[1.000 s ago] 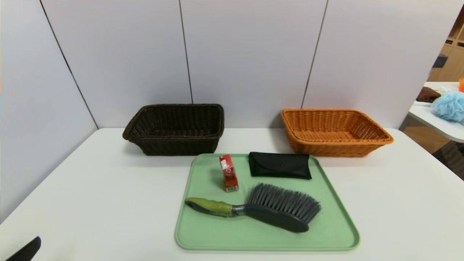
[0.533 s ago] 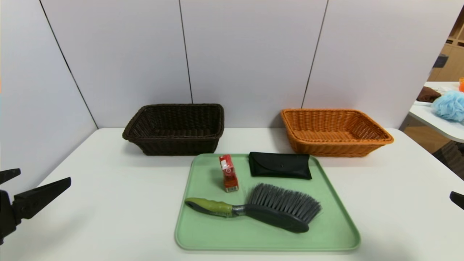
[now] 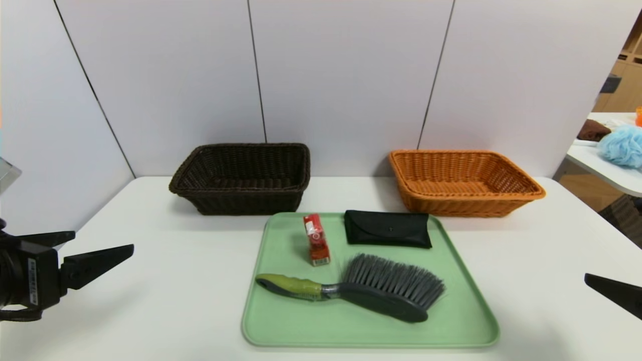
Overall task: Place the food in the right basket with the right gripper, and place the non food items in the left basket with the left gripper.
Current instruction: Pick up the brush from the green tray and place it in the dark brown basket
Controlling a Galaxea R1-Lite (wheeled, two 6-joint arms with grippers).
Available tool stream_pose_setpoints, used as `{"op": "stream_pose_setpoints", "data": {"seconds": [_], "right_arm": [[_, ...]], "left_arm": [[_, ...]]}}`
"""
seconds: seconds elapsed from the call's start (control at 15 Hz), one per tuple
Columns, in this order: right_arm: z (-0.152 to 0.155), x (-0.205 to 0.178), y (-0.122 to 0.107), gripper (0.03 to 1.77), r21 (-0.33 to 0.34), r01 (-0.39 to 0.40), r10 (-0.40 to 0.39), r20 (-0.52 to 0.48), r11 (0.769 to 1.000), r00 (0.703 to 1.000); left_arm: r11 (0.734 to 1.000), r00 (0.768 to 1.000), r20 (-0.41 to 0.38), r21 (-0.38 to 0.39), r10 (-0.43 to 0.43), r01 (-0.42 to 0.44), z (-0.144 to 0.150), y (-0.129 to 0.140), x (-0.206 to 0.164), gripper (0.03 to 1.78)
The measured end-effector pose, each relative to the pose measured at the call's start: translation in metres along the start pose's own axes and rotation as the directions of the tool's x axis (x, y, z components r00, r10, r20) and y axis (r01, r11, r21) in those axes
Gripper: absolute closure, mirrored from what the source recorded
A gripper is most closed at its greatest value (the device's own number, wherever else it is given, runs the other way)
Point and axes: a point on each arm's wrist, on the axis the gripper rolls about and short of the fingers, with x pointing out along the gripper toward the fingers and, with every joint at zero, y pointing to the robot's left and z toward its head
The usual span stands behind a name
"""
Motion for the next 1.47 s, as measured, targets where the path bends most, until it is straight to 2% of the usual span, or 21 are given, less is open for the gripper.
{"op": "stream_pose_setpoints", "data": {"seconds": [0.13,0.33,0.53,0.8,1.0,1.13,1.27,1.33,1.47], "right_arm": [[-0.009,-0.005,0.0,0.09,0.0,0.003,-0.003,-0.042,1.0,0.999],[-0.016,-0.009,0.0,0.09,-0.037,-0.007,0.006,-0.046,0.999,0.999],[-0.016,-0.011,0.0,0.09,-0.073,-0.014,0.012,-0.039,0.997,0.999],[-0.014,-0.01,0.002,0.09,-0.083,-0.089,0.086,-0.043,0.993,0.995],[-0.014,-0.008,0.003,0.09,-0.118,-0.136,0.13,-0.056,0.984,0.99],[-0.014,-0.005,0.003,0.09,-0.134,-0.139,0.131,-0.069,0.981,0.989],[-0.013,-0.003,0.003,0.09,-0.133,-0.142,0.132,-0.082,0.981,0.988],[-0.014,-0.001,0.003,0.09,-0.131,-0.148,0.137,-0.089,0.98,0.987],[-0.014,0.001,0.004,0.09,-0.123,-0.187,0.175,-0.103,0.975,0.979]], "left_arm": [[0.998,0.999,-0.013,0.026,-0.052,0.052,0.0,-0.002,0.004,0.12],[0.991,0.991,-0.04,0.052,-0.125,0.127,-0.001,-0.01,0.011,0.12],[0.958,0.963,-0.071,0.108,-0.259,0.266,0.001,-0.031,0.017,0.12],[0.871,0.886,-0.16,0.174,-0.434,0.459,0.006,-0.068,0.04,0.12],[0.811,0.835,-0.205,0.206,-0.511,0.547,0.011,-0.096,0.061,0.12],[0.769,0.803,-0.213,0.232,-0.557,0.595,0.015,-0.117,0.075,0.12],[0.718,0.775,-0.235,0.292,-0.587,0.632,0.014,-0.135,0.089,0.12],[0.686,0.763,-0.254,0.335,-0.594,0.646,0.013,-0.143,0.096,0.12],[0.645,0.746,-0.278,0.379,-0.605,0.664,0.014,-0.155,0.107,0.12]]}}
